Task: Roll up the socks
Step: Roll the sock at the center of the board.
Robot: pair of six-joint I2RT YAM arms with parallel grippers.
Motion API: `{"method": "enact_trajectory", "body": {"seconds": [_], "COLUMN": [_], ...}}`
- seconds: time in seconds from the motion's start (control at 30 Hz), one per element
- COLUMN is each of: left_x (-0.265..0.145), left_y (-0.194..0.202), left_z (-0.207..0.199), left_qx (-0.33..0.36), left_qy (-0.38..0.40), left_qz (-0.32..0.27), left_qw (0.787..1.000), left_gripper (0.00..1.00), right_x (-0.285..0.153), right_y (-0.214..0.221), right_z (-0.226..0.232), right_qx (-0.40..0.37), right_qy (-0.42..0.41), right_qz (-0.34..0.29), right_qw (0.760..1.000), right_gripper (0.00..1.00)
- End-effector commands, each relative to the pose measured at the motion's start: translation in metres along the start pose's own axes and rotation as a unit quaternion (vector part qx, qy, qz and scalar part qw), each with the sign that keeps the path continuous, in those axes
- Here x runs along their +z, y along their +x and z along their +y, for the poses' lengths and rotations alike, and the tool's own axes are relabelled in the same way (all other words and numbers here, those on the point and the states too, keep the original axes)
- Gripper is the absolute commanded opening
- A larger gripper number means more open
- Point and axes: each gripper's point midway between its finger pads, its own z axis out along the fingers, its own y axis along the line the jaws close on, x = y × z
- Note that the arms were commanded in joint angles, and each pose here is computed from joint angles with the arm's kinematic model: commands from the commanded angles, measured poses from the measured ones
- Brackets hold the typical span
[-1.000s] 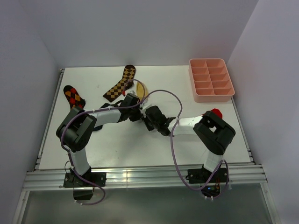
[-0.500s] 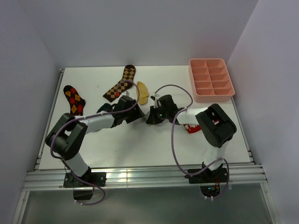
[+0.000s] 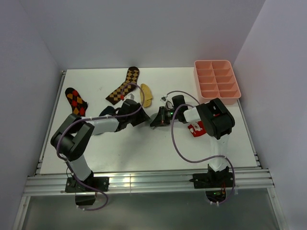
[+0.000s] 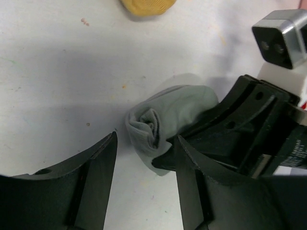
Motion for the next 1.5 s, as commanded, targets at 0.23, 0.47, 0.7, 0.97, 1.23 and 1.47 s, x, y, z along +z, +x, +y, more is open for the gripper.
{"method": "enact_trajectory", "body": {"seconds": [0.23, 0.47, 0.7, 0.97, 1.23, 1.47], "left_x": [0.019, 0.024, 0.029, 0.024, 0.021, 0.019], "left_y": [0.000, 0.007, 0.013, 0.009, 0.010, 0.012], "left_z": [-0.002, 0.002, 0.008, 0.005, -0.004, -0.003], "left_qx": [0.006, 0.006, 0.014, 0.039, 0.063, 0.059], "left_qy": [0.007, 0.003, -0.012, -0.025, -0.033, -0.045], "left_qz": [-0.001, 0.010, 0.021, 0.026, 0.041, 0.051], "left_qw": [1.000, 1.000, 1.000, 0.999, 0.997, 0.996], "left_gripper": [0.52, 0.33, 0.00, 0.00, 0.00, 0.00], "right_x": [0.004, 0.003, -0.006, -0.031, -0.044, -0.036], "right_y": [0.016, 0.014, 0.009, 0.000, -0.020, -0.023], "right_z": [-0.020, -0.024, -0.023, -0.008, 0.026, 0.046], "right_qx": [0.059, 0.059, 0.028, -0.076, -0.262, -0.344], "right_qy": [0.016, 0.025, 0.058, 0.152, 0.276, 0.285], "right_qz": [0.034, 0.032, 0.017, -0.034, -0.120, -0.148], "right_qw": [0.998, 0.997, 0.998, 0.985, 0.917, 0.882], "right_gripper": [0.02, 0.02, 0.13, 0.40, 0.44, 0.43]}}
